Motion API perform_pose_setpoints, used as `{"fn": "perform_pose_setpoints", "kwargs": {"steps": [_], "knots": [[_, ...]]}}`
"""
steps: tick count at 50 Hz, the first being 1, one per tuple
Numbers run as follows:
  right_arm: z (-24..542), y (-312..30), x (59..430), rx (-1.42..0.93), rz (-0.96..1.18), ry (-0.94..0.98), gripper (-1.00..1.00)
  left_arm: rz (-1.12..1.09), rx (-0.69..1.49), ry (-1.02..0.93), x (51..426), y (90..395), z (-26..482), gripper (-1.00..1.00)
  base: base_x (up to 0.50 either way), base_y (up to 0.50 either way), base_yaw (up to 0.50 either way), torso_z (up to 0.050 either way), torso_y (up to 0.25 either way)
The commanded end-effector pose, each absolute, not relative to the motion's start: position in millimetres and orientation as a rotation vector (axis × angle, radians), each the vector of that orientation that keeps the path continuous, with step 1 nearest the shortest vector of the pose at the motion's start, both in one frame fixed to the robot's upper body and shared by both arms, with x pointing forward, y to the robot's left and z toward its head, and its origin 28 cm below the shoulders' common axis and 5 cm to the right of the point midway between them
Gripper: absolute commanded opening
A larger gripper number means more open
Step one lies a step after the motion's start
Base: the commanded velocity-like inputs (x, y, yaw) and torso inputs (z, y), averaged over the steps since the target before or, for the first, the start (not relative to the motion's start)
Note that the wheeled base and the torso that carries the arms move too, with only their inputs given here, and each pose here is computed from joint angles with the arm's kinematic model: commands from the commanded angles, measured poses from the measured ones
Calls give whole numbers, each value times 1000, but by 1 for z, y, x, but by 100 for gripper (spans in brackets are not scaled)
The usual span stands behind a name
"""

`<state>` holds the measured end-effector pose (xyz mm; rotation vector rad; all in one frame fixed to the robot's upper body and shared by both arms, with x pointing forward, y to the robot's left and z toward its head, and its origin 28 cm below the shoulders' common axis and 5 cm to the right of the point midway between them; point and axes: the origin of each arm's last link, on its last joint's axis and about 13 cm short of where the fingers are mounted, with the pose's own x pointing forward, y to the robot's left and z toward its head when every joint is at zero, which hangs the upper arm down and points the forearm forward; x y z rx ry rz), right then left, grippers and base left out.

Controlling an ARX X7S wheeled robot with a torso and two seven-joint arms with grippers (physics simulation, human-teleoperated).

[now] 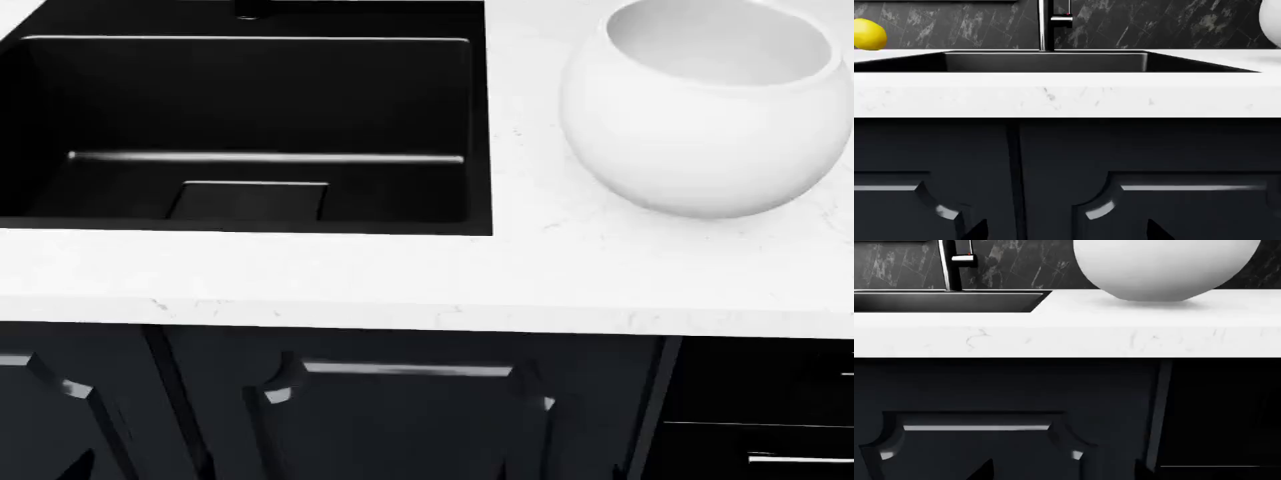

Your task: There is a mixed pile of frozen fruits and vegetables on the counter. Locate all the frozen vegetables and place the items in a bowl on the counter. Take all the frozen fruits and defrost them in a running sink.

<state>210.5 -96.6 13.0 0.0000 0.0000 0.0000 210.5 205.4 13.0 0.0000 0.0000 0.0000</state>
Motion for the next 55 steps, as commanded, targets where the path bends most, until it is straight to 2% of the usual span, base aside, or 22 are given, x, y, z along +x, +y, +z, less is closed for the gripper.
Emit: {"fn": "perform_pose_setpoints", "kwargs": {"steps": [1, 21, 55], "knots": [[13, -99, 211, 0, -13, 0, 100, 17, 0, 0, 211, 209, 12, 100, 0, 0, 0, 0, 0], [11, -94, 209, -26, 4, -5, 100, 31, -17, 13, 213, 208, 16, 100, 0, -12, 0, 0, 0], [14, -94, 209, -108, -5, -26, 100, 51, 22, -27, 213, 209, 16, 100, 0, -500, 0, 3, 0]]}}
